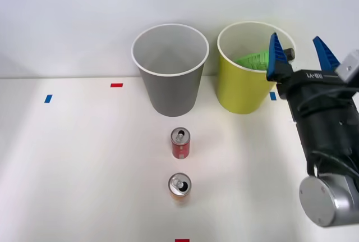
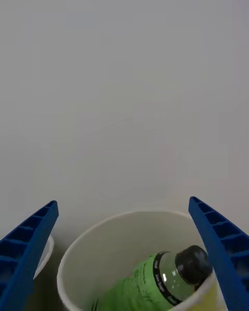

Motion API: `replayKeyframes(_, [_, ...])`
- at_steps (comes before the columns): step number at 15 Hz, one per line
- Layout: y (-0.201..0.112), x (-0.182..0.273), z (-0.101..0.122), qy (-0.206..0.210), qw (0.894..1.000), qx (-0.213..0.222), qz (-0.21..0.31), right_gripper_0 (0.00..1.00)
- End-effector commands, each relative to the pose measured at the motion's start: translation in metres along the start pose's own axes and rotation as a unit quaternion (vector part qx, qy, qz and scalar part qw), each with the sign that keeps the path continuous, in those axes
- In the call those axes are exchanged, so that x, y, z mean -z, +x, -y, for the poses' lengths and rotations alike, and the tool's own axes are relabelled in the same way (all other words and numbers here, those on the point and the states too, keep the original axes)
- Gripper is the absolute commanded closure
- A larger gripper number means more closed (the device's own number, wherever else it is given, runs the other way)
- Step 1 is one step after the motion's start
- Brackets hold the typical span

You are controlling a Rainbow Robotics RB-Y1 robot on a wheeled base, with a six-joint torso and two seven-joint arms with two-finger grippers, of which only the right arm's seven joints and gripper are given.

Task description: Put cans in the gray bin, plastic bottles in the light green bin

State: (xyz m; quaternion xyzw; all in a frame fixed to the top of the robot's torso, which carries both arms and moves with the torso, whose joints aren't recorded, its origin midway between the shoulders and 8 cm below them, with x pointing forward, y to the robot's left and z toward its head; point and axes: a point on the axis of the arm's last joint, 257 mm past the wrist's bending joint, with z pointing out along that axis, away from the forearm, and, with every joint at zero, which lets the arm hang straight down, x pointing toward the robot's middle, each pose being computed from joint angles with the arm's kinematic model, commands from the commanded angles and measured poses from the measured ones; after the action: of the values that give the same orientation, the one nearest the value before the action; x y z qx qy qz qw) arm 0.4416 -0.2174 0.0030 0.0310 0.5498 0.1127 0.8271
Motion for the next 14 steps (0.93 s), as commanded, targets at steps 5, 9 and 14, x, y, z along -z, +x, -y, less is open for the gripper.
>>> replayKeyframes(5, [0.021,0.087,0.012,0.024,0.999,0.009,-0.032,0.15])
replayKeyframes(9, [0.047,0.128,0.013,0.032,0.996,0.009,-0.078,0.15])
replayKeyframes(14, [0.071,0.160,0.020,0.034,0.990,0.019,-0.133,0.15])
